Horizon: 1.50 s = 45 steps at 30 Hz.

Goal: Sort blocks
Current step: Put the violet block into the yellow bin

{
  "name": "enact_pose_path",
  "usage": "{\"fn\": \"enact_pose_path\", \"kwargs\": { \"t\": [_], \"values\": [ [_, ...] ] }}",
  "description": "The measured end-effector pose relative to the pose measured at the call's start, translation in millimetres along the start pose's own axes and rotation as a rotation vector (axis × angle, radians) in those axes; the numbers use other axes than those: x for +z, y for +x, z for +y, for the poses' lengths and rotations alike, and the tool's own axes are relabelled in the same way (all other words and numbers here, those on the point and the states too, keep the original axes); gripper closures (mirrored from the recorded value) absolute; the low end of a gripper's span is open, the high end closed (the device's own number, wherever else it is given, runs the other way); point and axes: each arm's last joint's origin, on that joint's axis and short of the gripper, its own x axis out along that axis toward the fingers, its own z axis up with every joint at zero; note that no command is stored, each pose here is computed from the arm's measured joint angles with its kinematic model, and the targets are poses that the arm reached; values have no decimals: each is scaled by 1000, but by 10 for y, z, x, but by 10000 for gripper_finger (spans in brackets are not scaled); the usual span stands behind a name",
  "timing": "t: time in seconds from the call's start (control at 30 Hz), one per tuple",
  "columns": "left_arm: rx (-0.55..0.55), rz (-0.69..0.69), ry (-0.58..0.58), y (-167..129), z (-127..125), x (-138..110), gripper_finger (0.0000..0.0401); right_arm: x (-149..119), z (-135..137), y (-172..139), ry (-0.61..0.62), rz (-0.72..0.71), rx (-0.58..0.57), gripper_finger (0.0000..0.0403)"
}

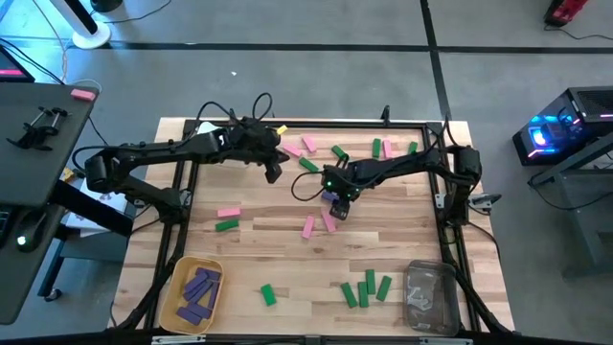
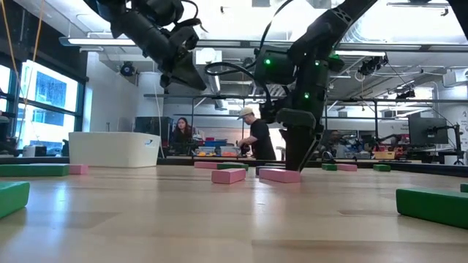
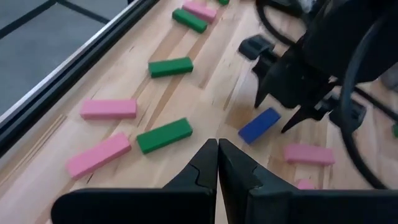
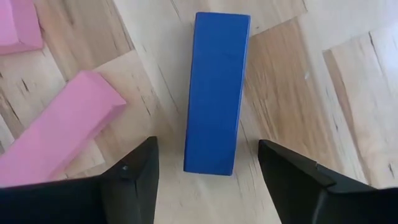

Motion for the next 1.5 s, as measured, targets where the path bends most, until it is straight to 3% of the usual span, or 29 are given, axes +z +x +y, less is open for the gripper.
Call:
{"fn": "enact_pose_path", "kwargs": {
  "t": [0.13,0.27,0.33,0.53,0.77,1.03,1.2,1.4,1.5],
  "values": [
    [-4,-26,-17,0,-3,25,401,10,-37,4,4,-2,-1,240],
    [-54,-56,-16,-11,-20,59,401,20,-63,5,21,-2,10,353],
    [-85,-70,8,-53,-21,78,401,32,-95,-2,43,7,34,385],
    [-66,-123,171,-390,33,237,401,93,-172,-258,17,30,39,395],
    [83,-271,433,-731,47,533,374,370,-276,-1050,-13,-220,125,399],
    [47,-273,818,-583,-120,578,266,673,-267,-1777,-40,-425,400,400],
    [92,-253,1068,-535,-284,551,209,683,-271,-2016,-74,-413,485,400],
    [49,-332,1322,-536,-490,553,178,663,-313,-2118,-47,-374,573,402],
    [31,-373,1369,-474,-562,565,176,662,-313,-2121,-25,-364,593,402]
  ]
}}
